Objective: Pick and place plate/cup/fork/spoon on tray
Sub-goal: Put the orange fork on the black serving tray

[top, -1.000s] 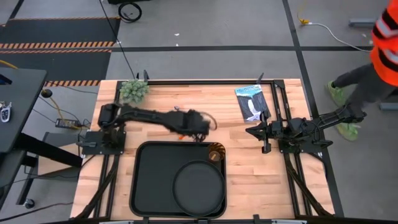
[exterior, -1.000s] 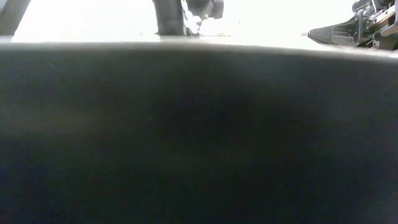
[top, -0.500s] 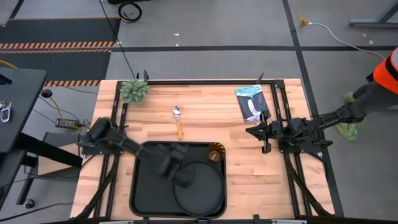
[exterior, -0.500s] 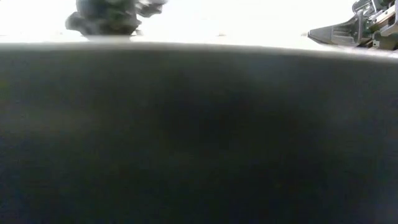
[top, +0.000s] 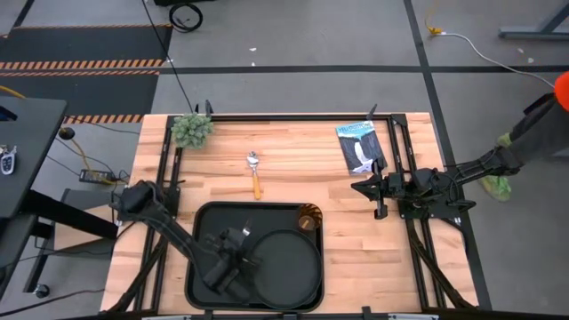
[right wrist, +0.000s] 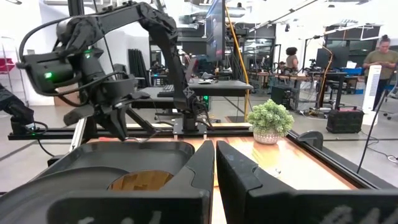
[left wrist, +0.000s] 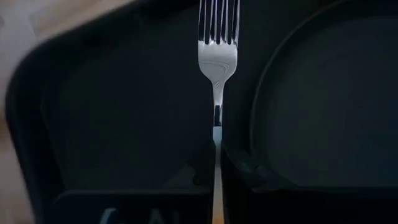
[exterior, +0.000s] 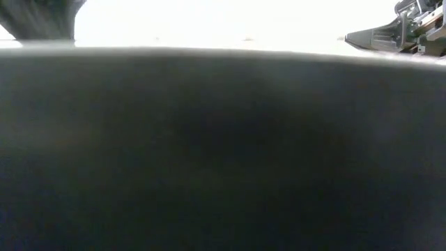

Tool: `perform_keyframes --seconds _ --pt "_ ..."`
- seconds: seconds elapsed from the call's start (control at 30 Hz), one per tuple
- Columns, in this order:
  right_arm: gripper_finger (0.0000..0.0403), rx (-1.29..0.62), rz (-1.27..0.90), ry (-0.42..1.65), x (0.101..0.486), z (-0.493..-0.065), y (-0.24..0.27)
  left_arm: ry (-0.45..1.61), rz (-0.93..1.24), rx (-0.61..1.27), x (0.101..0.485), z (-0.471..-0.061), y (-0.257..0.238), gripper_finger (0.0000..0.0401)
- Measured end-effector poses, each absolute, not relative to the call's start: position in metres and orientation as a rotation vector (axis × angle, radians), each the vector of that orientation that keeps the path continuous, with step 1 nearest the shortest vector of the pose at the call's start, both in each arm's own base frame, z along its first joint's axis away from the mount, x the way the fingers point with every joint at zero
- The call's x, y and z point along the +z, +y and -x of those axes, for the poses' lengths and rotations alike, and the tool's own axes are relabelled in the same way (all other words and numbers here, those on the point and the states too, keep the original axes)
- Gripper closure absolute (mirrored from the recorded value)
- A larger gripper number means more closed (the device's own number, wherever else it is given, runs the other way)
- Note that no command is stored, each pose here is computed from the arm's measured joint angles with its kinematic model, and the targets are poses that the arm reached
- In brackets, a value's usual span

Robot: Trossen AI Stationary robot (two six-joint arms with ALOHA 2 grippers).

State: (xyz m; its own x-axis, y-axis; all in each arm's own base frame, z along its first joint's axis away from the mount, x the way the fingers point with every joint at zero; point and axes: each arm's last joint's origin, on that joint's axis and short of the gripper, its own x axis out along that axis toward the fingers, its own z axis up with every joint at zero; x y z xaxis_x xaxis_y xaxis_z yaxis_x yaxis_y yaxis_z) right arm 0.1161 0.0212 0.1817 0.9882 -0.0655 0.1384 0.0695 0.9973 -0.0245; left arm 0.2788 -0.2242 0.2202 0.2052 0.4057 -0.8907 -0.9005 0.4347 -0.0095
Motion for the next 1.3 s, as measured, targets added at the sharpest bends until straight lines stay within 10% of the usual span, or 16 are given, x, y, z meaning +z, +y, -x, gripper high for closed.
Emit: perform_keyframes --seconds 1.3 --pt "0.038 -0.067 0.029 -0.138 0.182 -0.116 0.021 0.915 0.893 1.199 0.143 -0.289 -0.26 0.0383"
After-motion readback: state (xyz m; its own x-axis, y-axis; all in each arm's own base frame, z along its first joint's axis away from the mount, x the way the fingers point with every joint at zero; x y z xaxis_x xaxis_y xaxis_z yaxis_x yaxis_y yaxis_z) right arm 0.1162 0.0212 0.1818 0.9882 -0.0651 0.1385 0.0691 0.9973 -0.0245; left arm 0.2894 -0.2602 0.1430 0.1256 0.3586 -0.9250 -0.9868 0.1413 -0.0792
